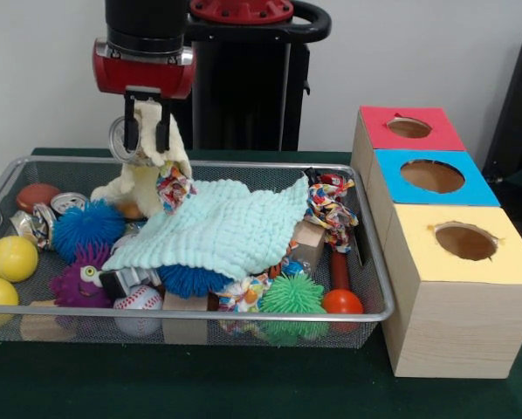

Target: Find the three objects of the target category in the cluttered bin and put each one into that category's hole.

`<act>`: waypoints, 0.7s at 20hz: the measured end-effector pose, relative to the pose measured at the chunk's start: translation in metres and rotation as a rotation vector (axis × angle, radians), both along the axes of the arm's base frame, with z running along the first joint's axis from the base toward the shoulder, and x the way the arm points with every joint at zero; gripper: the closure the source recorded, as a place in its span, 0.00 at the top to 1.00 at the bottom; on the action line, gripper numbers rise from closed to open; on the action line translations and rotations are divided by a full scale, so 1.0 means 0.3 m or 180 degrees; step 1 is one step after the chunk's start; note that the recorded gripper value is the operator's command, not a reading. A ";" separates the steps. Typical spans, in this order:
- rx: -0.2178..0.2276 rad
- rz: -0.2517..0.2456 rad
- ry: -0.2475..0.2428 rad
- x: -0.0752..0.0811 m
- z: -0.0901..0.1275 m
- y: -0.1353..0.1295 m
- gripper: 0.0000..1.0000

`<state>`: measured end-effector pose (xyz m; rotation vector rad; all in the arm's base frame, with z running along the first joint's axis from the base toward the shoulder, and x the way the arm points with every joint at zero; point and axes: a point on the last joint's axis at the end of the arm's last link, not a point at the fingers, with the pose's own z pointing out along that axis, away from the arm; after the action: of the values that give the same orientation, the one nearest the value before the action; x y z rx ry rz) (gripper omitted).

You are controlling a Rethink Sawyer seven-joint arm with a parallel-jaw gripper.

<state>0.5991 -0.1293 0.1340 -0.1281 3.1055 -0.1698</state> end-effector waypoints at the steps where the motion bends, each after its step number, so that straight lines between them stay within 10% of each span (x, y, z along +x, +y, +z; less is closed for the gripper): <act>1: -0.0002 -0.0007 -0.0001 0.001 0.001 0.003 0.00; 14: -0.0050 -0.0039 0.0023 0.005 -0.003 0.070 0.00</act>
<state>0.6005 -0.1083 0.1330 -0.1103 3.1133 -0.1945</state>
